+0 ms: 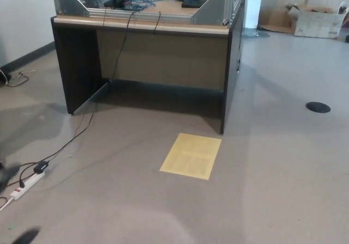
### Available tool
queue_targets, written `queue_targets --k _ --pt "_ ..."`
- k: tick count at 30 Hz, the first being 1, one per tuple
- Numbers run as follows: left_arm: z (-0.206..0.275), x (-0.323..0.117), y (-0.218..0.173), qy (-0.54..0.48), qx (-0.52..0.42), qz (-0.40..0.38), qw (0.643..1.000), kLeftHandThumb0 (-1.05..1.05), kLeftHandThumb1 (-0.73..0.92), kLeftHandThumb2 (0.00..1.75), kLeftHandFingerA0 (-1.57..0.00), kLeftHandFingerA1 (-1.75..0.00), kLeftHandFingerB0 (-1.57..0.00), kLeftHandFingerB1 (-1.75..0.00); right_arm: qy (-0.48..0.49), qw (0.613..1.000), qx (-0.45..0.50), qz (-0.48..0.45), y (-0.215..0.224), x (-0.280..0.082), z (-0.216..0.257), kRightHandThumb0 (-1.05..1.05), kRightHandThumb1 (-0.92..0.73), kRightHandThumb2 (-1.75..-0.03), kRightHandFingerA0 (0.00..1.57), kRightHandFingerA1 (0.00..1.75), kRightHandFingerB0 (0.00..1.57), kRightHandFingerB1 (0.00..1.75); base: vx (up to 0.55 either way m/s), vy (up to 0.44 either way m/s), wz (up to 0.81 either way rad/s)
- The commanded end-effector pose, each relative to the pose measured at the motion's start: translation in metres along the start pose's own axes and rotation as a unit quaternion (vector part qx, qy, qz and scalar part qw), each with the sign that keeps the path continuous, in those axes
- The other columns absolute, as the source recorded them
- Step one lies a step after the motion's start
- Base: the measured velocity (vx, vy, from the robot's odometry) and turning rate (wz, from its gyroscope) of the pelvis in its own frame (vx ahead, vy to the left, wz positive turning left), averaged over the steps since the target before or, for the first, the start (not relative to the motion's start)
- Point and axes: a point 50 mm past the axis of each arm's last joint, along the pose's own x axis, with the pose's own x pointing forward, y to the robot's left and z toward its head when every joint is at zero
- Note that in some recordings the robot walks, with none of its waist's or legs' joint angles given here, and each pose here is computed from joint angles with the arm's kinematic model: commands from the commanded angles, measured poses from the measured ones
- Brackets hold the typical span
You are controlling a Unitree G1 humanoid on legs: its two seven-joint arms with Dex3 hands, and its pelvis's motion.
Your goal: A person hands over a black lunchbag to the robot and the robot uses its left hand to grab the strips of the lunchbag, the gives it back to the person.
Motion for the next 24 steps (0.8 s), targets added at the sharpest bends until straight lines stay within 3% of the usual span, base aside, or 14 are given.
queue_targets --k 1,3,4,11,12,16,18,19,24 --pt "0.111 0.059 0.015 -0.209 0.02 -0.027 0.977 -0.43 0.49 0.56 -0.22 -0.29 -0.16 -0.3 -0.052 0.998 0.009 -0.034 -0.009 0.003 0.012 -0.35 -0.63 -0.6 0.75 0.51 0.29 0.31 0.0 0.0 0.0" --pt "0.136 0.071 0.01 -0.244 0.029 -0.036 0.969 -0.42 0.5 0.56 -0.21 -0.29 -0.17 -0.3 -0.055 0.998 0.011 -0.033 -0.009 0.004 0.012 -0.35 -0.63 -0.59 0.7 0.5 0.28 0.3 0.0 0.0 0.0" --pt "0.143 0.075 0.008 -0.251 0.03 -0.036 0.967 -0.24 0.33 0.87 -0.06 -0.49 -0.06 -0.5 -0.055 0.998 0.009 -0.032 -0.009 0.004 0.012 -0.36 -0.63 -0.59 0.69 0.49 0.27 0.3 0.0 0.0 0.0" --pt "0.183 0.104 -0.007 -0.29 0.027 -0.043 0.956 -0.25 0.31 0.86 -0.06 -0.49 -0.07 -0.5 -0.059 0.998 0.017 -0.032 -0.01 0.003 0.012 -0.36 -0.63 -0.59 0.69 0.49 0.28 0.3 0.0 0.0 0.0" --pt "0.188 0.108 -0.009 -0.294 0.027 -0.045 0.954 -0.43 0.47 0.55 -0.2 -0.29 -0.16 -0.31 -0.06 0.998 0.017 -0.031 -0.009 0.003 0.012 -0.36 -0.63 -0.6 0.73 0.5 0.28 0.3 0.0 0.0 0.0" --pt "0.209 0.116 -0.019 -0.308 0.033 -0.05 0.949 -0.42 0.47 0.54 -0.19 -0.29 -0.17 -0.3 -0.062 0.997 0.014 -0.037 -0.009 0.003 0.013 -0.35 -0.63 -0.6 0.74 0.5 0.29 0.31 0.0 0.0 0.0" --pt "0.215 0.119 -0.023 -0.312 0.033 -0.053 0.948 -0.42 0.46 0.54 -0.19 -0.3 -0.17 -0.29 -0.063 0.997 0.013 -0.035 -0.009 0.004 0.013 -0.36 -0.63 -0.6 0.72 0.51 0.29 0.3 0.0 0.0 0.0" --pt "0.222 0.121 -0.031 -0.315 0.028 -0.055 0.947 -0.24 0.28 0.85 -0.08 -0.51 -0.07 -0.5 -0.065 0.997 0.017 -0.034 -0.009 0.004 0.014 -0.35 -0.63 -0.59 0.72 0.52 0.29 0.3 0.0 0.0 0.0" --pt "0.228 0.122 -0.045 -0.308 0.016 -0.068 0.949 -0.25 0.29 0.85 -0.06 -0.5 -0.06 -0.5 -0.068 0.997 0.007 -0.034 -0.006 0.005 0.015 -0.34 -0.62 -0.59 0.74 0.52 0.3 0.31 0.0 0.0 0.0"
